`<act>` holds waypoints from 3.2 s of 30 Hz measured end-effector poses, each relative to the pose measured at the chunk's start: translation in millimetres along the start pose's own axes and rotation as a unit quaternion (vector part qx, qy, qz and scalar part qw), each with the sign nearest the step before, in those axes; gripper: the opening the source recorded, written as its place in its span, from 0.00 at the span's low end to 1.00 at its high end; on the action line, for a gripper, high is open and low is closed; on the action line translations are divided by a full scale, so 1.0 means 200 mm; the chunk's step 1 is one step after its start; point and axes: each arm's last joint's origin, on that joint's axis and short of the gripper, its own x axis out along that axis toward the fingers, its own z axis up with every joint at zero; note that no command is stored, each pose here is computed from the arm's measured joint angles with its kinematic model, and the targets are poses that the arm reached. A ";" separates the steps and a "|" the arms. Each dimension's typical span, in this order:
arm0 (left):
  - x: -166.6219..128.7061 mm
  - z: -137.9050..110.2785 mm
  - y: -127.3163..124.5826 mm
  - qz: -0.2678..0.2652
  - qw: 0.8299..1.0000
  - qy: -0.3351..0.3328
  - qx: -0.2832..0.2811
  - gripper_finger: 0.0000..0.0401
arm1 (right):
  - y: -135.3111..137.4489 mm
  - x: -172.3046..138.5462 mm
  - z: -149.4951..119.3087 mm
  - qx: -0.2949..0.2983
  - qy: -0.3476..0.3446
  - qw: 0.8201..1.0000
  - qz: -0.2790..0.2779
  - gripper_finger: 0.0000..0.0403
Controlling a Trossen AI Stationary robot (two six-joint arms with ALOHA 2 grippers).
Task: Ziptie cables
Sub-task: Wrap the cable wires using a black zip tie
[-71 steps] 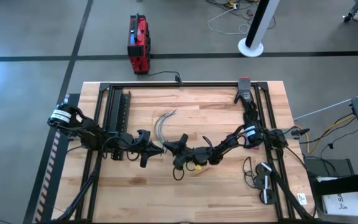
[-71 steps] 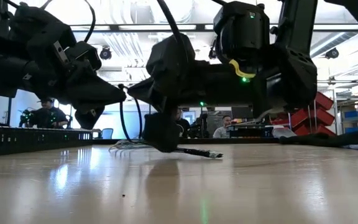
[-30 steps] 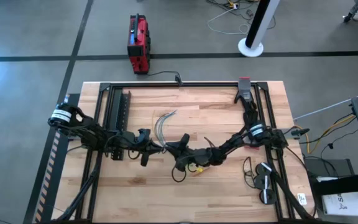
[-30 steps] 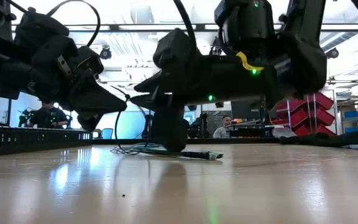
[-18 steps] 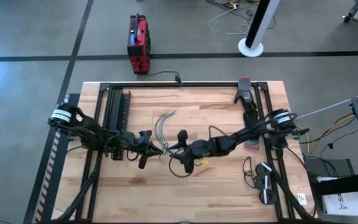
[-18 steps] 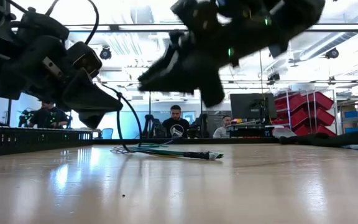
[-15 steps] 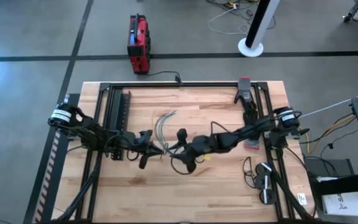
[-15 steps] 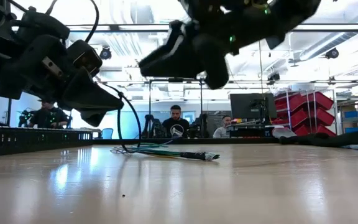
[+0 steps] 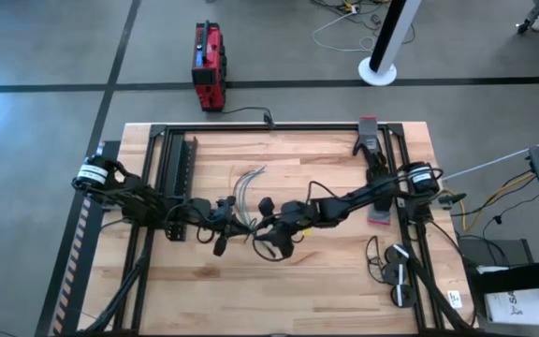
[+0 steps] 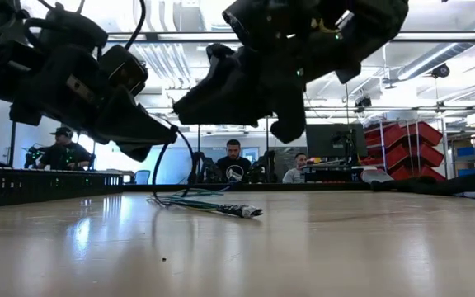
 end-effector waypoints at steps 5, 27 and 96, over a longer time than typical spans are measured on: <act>0.00 0.00 0.00 -0.006 1.000 0.001 0.005 0.00 | -0.01 0.04 -0.01 -0.003 0.009 1.000 0.006 0.25; 0.00 -0.01 0.00 -0.020 0.999 0.017 0.028 0.00 | -0.02 0.10 -0.06 -0.006 0.009 1.000 0.030 0.11; 0.29 -0.14 0.06 0.163 0.985 -0.008 0.046 0.05 | -0.43 0.07 -0.25 0.259 0.035 0.956 -0.132 0.01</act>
